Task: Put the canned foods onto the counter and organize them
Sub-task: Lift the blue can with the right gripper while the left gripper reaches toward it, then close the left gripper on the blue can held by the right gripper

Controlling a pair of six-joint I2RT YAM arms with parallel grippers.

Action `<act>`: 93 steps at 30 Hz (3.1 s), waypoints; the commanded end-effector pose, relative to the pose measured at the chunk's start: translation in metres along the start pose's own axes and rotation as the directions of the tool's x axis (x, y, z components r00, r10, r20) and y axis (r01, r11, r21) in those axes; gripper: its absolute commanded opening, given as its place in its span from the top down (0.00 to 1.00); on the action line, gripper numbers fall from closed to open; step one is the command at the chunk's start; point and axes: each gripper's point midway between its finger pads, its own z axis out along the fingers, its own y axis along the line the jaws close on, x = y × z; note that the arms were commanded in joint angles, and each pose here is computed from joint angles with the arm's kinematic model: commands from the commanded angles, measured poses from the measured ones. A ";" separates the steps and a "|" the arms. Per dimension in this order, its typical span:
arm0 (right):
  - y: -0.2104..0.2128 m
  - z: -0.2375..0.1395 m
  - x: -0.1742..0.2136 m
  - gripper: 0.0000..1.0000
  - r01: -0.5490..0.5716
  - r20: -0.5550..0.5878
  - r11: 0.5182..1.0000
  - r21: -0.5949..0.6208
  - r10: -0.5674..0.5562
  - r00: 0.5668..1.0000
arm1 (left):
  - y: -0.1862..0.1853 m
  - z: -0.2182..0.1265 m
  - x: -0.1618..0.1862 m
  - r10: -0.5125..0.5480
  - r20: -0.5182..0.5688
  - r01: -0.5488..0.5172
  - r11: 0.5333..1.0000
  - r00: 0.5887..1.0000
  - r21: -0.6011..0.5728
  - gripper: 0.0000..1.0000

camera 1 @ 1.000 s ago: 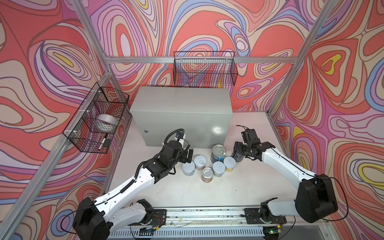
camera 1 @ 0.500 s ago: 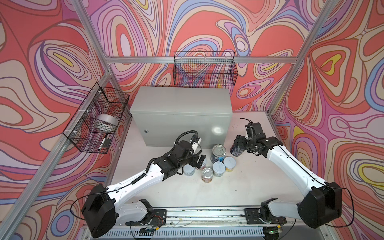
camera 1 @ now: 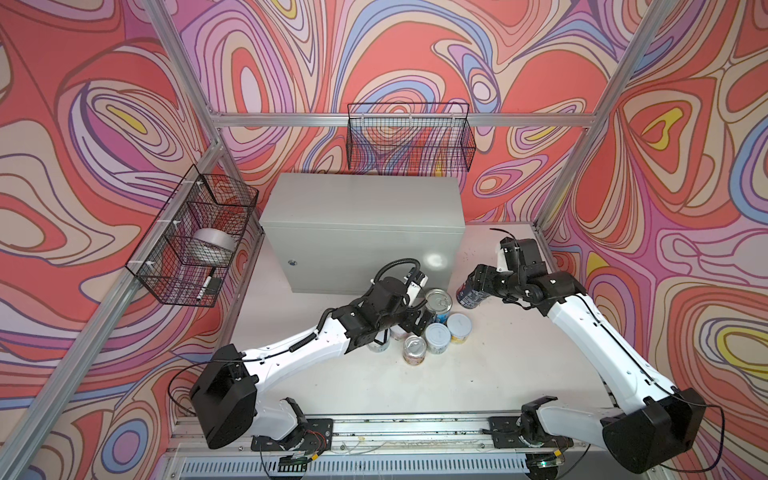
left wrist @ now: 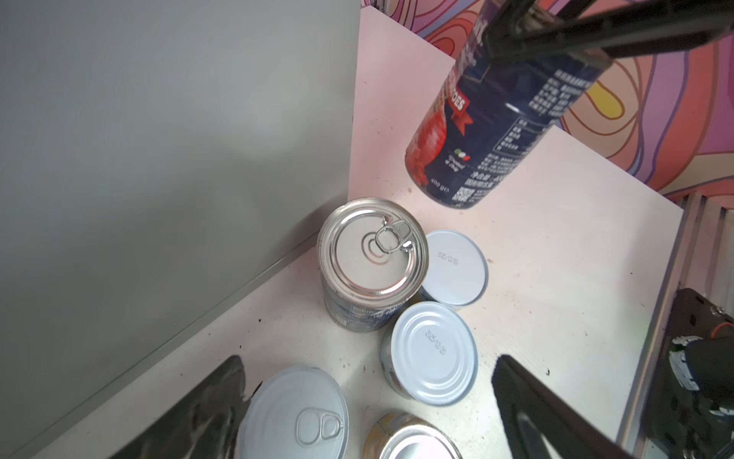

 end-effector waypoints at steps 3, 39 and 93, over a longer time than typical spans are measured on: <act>0.028 -0.031 -0.028 0.49 0.017 0.103 0.992 -0.124 -0.004 0.995 | -0.016 0.002 -0.011 0.022 0.021 -0.023 0.998 1.000 0.054 0.00; 0.114 -0.070 0.000 0.51 0.099 -0.049 0.797 -0.596 -0.159 0.986 | -0.056 0.006 -0.027 0.168 0.128 -0.196 0.949 0.977 0.247 0.05; 0.114 -0.065 0.012 0.56 0.123 -0.079 0.780 -0.614 -0.216 0.973 | -0.038 0.007 -0.054 0.186 0.208 -0.211 0.971 0.960 0.109 0.00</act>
